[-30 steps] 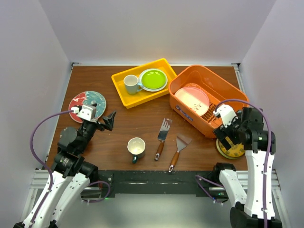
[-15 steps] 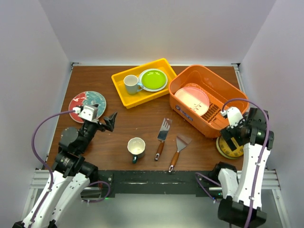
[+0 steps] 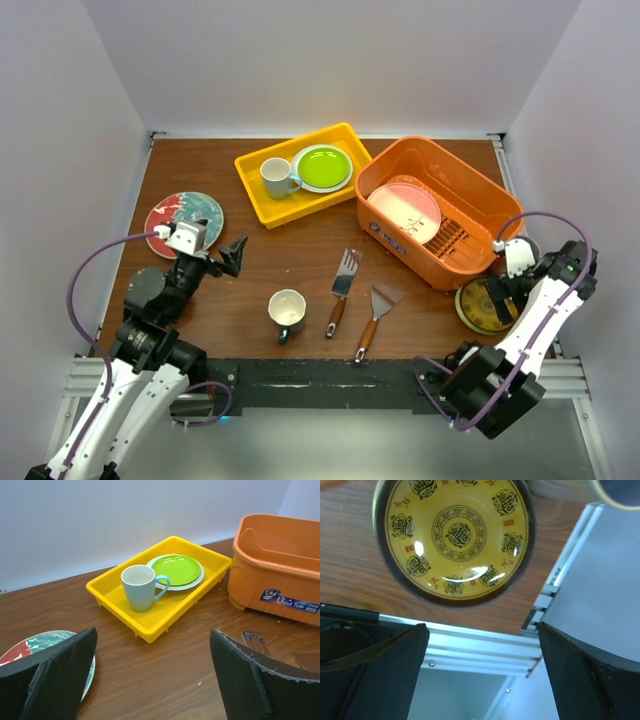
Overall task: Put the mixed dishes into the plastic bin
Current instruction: Pick up the plate from the corner of the board.
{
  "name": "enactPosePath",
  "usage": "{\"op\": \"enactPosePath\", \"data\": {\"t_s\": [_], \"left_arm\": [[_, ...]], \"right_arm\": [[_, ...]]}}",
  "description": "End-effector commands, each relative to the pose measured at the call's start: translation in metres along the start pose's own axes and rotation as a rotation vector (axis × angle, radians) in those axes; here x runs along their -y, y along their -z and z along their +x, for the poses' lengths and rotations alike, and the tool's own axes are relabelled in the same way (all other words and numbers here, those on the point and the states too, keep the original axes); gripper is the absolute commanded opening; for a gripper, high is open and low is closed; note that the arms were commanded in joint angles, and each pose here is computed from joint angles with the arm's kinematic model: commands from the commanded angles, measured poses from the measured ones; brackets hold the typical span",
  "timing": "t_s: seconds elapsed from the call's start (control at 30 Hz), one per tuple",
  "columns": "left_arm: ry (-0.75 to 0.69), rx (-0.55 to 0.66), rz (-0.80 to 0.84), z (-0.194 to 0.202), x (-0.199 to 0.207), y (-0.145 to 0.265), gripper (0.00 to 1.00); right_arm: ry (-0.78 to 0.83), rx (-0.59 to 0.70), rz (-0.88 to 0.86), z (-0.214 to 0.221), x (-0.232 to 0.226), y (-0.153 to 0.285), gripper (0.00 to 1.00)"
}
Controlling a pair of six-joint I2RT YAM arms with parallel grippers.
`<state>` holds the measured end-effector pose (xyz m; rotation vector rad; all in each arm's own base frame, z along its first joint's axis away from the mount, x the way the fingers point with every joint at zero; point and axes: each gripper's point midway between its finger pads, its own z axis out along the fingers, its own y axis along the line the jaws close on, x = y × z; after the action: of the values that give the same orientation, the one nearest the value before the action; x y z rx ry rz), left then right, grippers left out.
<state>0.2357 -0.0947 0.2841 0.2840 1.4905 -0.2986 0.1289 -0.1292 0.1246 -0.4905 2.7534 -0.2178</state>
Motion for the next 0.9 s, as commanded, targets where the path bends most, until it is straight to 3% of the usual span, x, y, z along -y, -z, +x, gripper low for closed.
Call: {"op": "enactPosePath", "data": {"t_s": [0.0,0.17,0.67,0.87], "left_arm": [[0.007,0.034,0.007,-0.009,0.002,-0.003,1.0],[0.009,0.03,0.012,-0.007,0.003,-0.004,1.0],[0.007,0.017,0.012,-0.005,0.003,-0.006,1.0],[0.007,0.017,0.012,-0.005,0.003,-0.006,1.0]], "right_arm": [[-0.013,0.013,0.038,0.006,0.019,-0.019,0.97],[-0.103,0.015,-0.014,0.018,0.029,-0.039,0.95],[-0.213,0.048,-0.105,0.015,0.027,-0.085,0.76],[-0.232,0.05,-0.125,0.014,0.026,-0.09,0.55]]}}
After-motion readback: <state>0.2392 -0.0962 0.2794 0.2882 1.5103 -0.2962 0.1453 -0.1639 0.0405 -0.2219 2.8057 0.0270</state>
